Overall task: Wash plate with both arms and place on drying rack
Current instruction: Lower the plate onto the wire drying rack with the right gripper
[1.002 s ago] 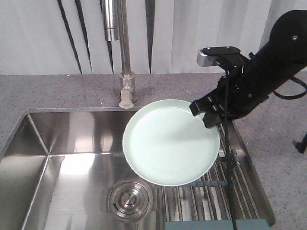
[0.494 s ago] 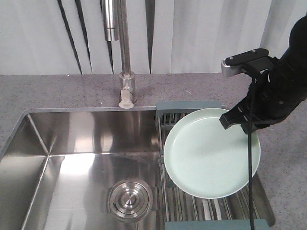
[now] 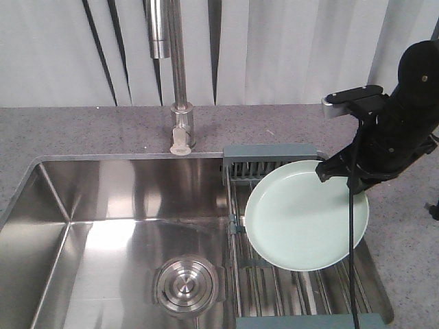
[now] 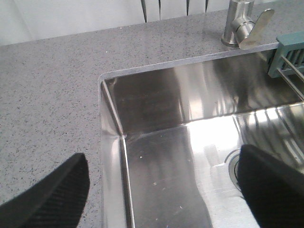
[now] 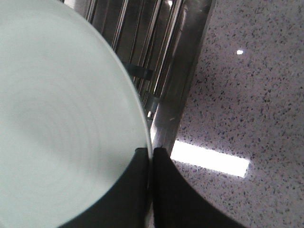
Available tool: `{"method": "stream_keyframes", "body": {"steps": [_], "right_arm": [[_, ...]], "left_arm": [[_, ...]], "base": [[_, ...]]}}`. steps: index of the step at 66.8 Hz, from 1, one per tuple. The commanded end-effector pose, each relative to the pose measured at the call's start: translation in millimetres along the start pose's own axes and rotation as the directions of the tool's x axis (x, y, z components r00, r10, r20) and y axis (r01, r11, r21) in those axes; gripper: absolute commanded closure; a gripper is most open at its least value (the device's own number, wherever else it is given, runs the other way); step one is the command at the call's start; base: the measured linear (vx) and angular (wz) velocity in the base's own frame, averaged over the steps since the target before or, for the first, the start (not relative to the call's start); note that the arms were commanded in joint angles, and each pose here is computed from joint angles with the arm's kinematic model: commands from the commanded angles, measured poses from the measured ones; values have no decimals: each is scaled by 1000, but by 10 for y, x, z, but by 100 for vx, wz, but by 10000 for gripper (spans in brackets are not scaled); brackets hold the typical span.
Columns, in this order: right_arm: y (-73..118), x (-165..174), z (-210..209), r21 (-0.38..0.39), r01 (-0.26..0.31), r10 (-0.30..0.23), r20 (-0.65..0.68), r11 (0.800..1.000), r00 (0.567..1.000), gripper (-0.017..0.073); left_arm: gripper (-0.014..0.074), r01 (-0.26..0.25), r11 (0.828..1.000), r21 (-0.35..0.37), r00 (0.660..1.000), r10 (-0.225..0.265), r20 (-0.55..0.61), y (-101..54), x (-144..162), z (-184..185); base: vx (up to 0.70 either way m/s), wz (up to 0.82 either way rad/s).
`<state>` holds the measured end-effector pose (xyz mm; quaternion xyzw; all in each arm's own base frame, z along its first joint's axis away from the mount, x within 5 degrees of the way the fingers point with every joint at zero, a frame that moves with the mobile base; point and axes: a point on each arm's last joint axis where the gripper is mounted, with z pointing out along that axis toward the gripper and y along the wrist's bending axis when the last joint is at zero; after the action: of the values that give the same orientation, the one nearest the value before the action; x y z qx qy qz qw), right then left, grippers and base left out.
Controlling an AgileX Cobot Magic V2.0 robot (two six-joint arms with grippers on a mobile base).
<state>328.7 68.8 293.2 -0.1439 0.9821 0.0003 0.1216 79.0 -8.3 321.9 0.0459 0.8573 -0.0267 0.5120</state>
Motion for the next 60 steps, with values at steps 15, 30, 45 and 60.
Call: {"method": "stream_keyframes", "body": {"steps": [15, 30, 45, 60], "right_arm": [[-31, -165, 181, 5, 24, -24, 40, 1000, 999, 564], [-24, -218, 374, -3, 23, -23, 17, 1000, 1000, 549], [-10, -228, 430, -21, 14, -14, 6, 1000, 1000, 389], [-11, -246, 426, -19, 14, -13, 27, 1000, 1000, 139]], "left_arm": [[8, 9, 1000, 5, 996, -9, 93, -4, -132, -44], [8, 9, 1000, 5, 996, -9, 93, -4, -132, -44], [8, 9, 1000, 5, 996, -9, 93, -4, -132, -44], [8, 9, 1000, 5, 996, -9, 93, -4, -132, -44]], "base": [[0, 0], [0, 0], [0, 0], [0, 0]]}}
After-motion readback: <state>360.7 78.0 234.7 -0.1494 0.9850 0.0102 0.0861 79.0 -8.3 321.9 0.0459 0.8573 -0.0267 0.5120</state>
